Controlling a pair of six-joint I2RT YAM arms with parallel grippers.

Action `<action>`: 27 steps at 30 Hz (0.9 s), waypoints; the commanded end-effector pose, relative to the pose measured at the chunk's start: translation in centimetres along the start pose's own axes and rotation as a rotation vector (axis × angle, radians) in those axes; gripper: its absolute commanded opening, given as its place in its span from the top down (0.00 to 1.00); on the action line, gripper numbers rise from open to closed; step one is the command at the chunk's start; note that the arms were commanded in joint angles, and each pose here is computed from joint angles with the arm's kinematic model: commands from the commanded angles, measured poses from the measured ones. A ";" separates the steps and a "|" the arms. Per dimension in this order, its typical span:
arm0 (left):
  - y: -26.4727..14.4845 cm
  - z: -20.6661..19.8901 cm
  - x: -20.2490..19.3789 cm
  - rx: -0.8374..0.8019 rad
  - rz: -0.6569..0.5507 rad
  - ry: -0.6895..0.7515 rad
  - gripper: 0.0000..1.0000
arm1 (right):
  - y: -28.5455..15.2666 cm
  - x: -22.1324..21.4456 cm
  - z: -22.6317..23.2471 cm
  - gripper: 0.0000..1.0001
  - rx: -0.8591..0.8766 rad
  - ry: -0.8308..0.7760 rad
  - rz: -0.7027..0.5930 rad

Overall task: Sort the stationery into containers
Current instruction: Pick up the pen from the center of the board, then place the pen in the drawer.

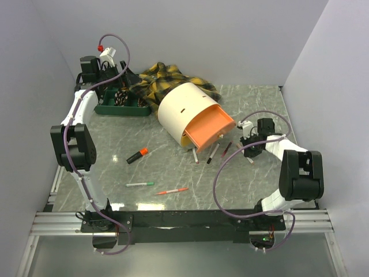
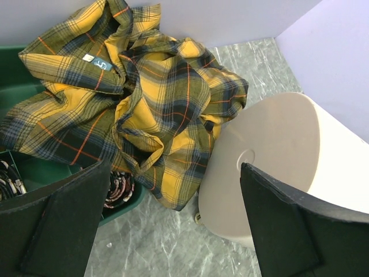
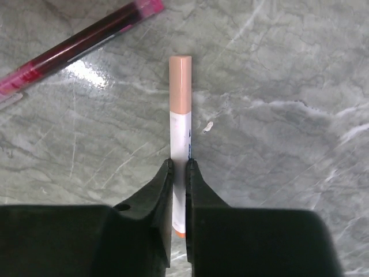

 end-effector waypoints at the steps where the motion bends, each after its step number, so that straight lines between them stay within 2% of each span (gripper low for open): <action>1: -1.1 -1.8 1.4 -0.020 -0.038 0.057 0.01 | -0.5 -1.0 0.1 1.00 0.014 0.015 0.034; 5: -1.0 -1.9 1.7 -0.022 -0.040 0.066 0.01 | -4.3 1.3 -2.6 1.00 -0.074 0.125 -0.039; 8: -1.0 -2.0 2.0 -0.027 -0.048 0.076 0.01 | -8.7 4.4 -5.4 1.00 -0.174 0.141 -0.149; 13: -1.0 -2.5 1.9 -0.052 -0.042 0.080 0.01 | -16.4 11.1 -5.6 1.00 -0.235 0.033 -0.422; 15: -1.0 -2.7 1.6 -0.063 -0.038 0.075 0.01 | -18.4 13.5 -4.1 1.00 -0.204 -0.078 -0.521; 16: -1.0 -2.7 1.4 -0.067 -0.035 0.072 0.00 | -18.9 14.2 -3.5 1.00 -0.206 -0.189 -0.540; 22: -1.1 -3.4 1.2 -0.092 -0.028 0.068 0.01 | -19.6 17.8 0.6 0.97 -0.223 -0.684 -0.552; 27: -1.4 -3.9 1.0 -0.106 -0.025 0.064 0.01 | -21.1 20.8 1.6 0.96 -0.260 -0.848 -0.572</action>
Point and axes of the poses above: each gripper's point midway between its finger pads, its own y axis out along the fingers, its own z axis along the line the jaws close on, x = y × z, the point moved 1 cm from there along -y, back along the fingers, and after that the axes turned 13 degrees about -y, right-handed, at the moved point
